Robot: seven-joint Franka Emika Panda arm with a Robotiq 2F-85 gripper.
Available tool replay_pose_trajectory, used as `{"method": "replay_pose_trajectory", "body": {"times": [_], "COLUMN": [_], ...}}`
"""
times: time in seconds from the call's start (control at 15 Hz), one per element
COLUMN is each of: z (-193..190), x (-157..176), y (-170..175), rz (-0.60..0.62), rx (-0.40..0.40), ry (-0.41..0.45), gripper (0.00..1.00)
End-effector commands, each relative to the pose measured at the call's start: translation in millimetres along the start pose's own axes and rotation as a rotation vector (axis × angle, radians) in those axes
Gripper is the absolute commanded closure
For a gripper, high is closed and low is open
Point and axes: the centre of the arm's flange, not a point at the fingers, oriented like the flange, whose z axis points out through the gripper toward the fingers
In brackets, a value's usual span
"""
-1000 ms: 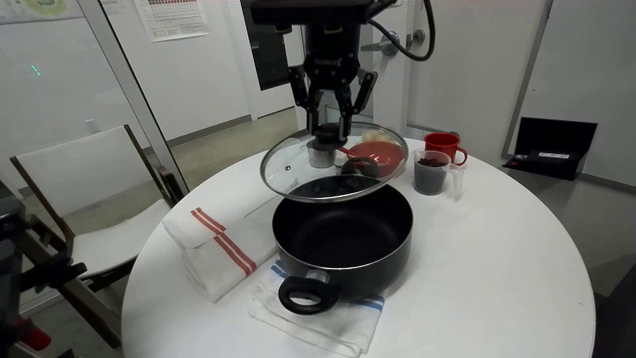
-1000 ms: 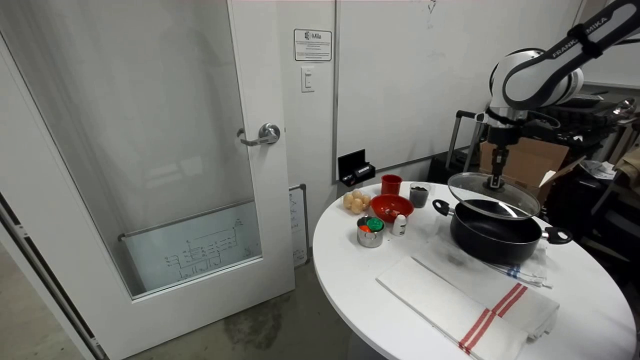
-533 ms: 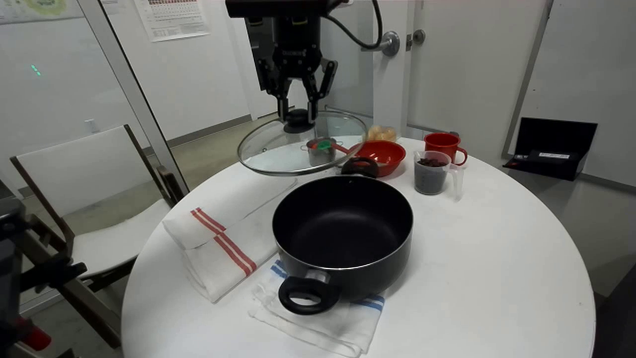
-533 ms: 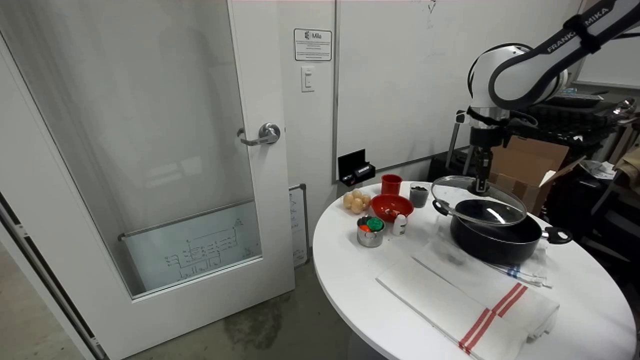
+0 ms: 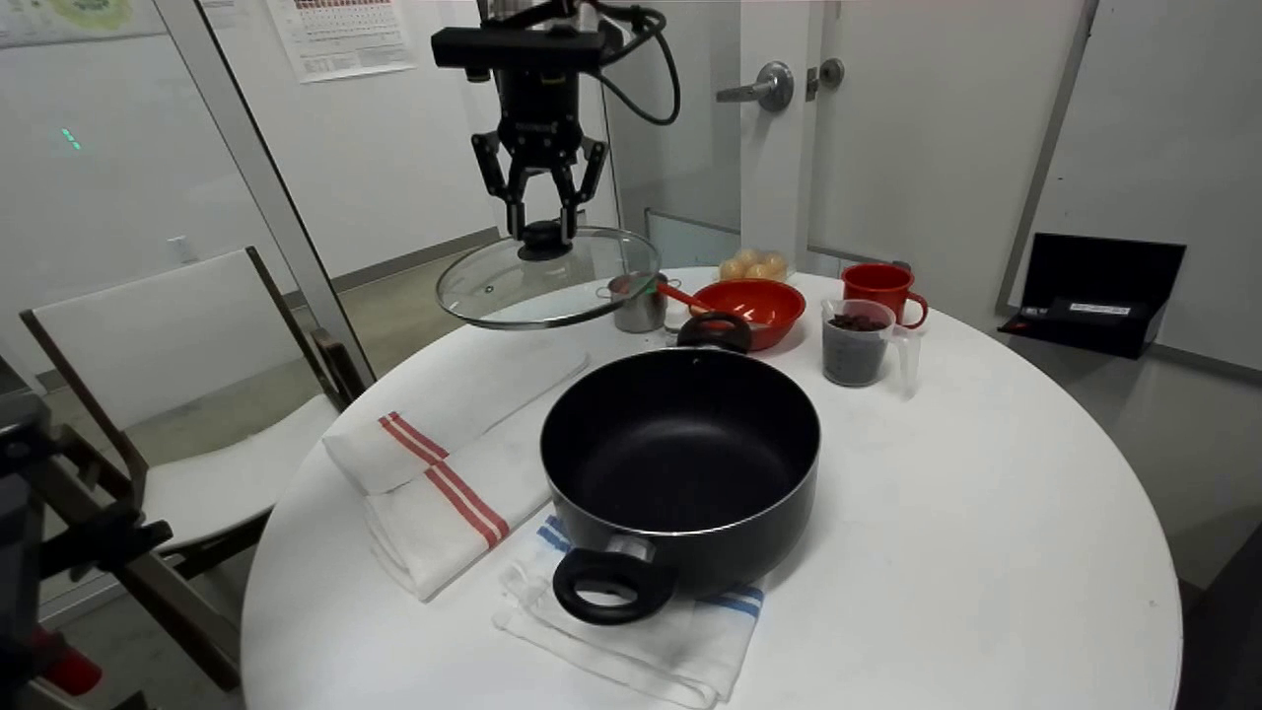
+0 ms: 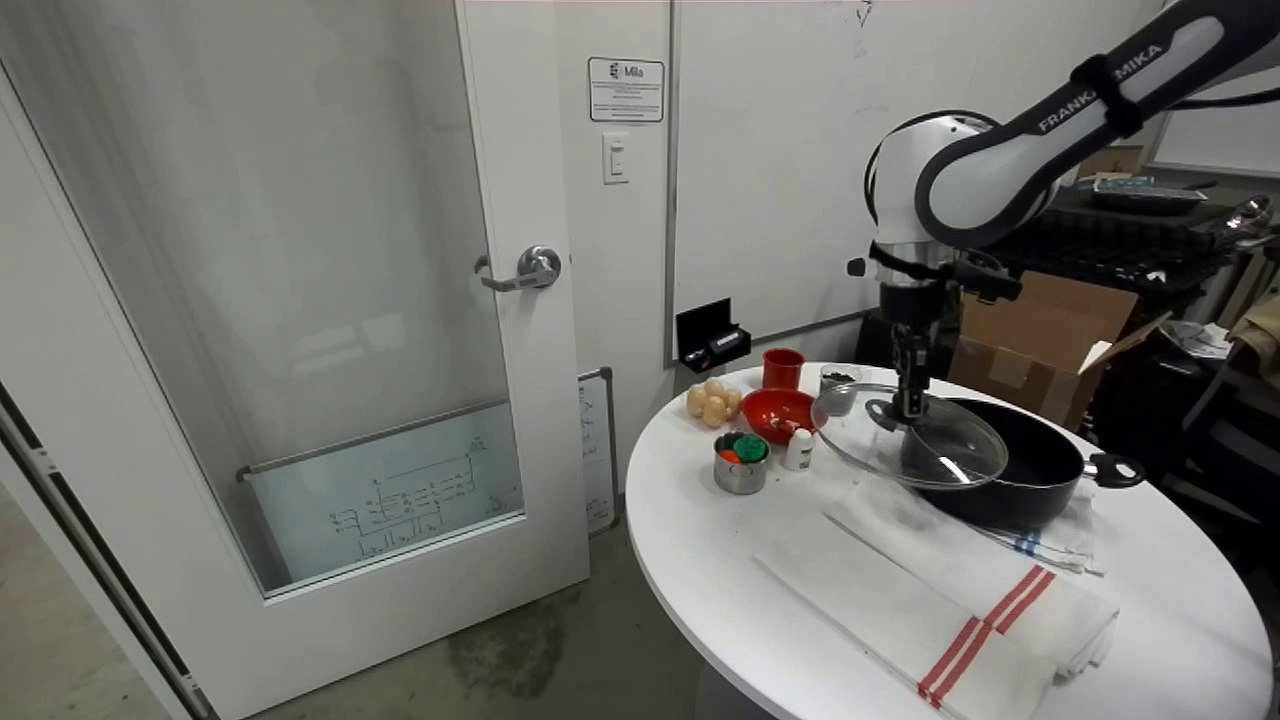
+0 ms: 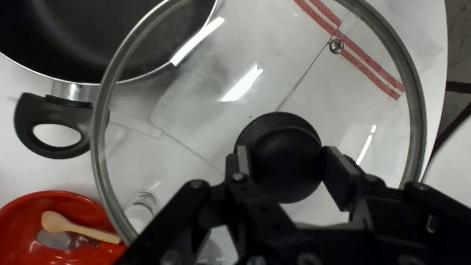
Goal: Remove the glass lid from the pot.
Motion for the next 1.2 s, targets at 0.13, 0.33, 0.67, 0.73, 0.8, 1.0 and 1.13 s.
{"method": "replay_pose_trajectory", "body": {"times": [0.13,0.33,0.67,0.73,0.8,1.0,1.13], "z": [44,70,102,109,115,130,137], "x": [53,64,73,72,71,66,62], "y": [11,10,10,10,11,8,2], "rz": [-0.048,-0.050,-0.046,-0.041,-0.038,-0.021,-0.015], "rx": [0.020,0.027,0.042,0.044,0.044,0.038,0.048], "ry": [-0.033,-0.034,-0.041,-0.042,-0.042,-0.039,-0.035], "gripper": [0.75,0.75,0.75,0.75,0.75,0.75,0.75]}}
